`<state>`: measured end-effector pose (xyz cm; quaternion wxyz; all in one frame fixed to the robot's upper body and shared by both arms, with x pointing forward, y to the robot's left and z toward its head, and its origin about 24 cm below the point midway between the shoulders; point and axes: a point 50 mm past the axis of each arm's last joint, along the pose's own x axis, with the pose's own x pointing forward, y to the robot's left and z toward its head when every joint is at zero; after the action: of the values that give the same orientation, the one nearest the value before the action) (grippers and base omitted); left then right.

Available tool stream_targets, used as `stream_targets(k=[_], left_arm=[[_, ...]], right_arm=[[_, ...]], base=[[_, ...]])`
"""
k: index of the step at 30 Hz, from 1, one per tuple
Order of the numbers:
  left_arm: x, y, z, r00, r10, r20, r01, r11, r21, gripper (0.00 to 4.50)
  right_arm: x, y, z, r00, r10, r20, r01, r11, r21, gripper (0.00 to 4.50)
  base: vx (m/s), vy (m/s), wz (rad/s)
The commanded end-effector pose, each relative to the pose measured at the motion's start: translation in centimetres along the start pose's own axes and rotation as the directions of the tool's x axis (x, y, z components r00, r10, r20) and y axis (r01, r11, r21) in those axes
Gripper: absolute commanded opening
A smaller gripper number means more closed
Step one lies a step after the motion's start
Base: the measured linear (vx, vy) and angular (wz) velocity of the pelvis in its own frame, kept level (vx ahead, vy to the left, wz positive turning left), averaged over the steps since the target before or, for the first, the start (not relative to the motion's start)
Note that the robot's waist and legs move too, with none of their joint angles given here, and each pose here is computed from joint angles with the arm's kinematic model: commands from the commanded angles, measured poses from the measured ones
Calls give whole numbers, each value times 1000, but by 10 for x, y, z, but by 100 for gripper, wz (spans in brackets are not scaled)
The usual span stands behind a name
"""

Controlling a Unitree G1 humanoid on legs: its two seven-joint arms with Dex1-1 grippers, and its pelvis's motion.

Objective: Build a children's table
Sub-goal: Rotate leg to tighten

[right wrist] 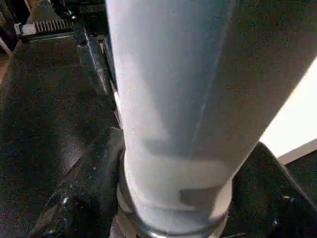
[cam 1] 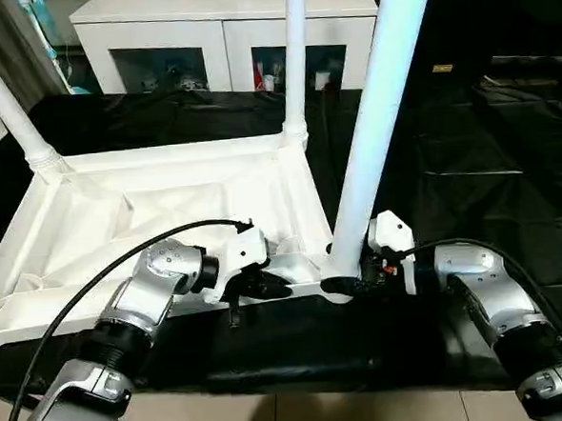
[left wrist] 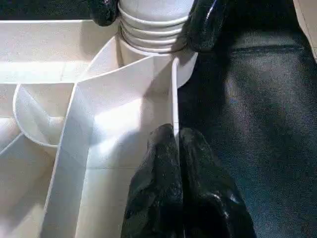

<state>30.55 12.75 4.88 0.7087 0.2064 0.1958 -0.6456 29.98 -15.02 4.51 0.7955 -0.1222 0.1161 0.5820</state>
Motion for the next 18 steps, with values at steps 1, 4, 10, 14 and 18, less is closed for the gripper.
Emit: stream_targets(k=[1,4,10,14,18], left_arm=[[4,-9,-13,997,-55,-60,53,998,-32,0],[5,-9,-14,997,-51,-61,49,998,-42,0],[14,7,-17,991,107,-77,-117,984,-137,0],[27,24,-9,959,273,-82,-285,933,-220,0],[42,33,0,921,379,-88,-388,875,-288,0]], right_arm=[[1,-1,-1,1000,10,-9,-10,1000,4,264],[2,-1,-2,1000,-6,4,6,1000,21,264],[20,-14,-13,951,-307,-14,306,941,147,263],[41,-19,-11,869,-494,-26,482,835,263,263],[57,-23,-12,767,-635,-94,629,716,302,263]], base=[[0,0,0],[0,0,0],[0,0,0],[0,0,0],[0,0,0]])
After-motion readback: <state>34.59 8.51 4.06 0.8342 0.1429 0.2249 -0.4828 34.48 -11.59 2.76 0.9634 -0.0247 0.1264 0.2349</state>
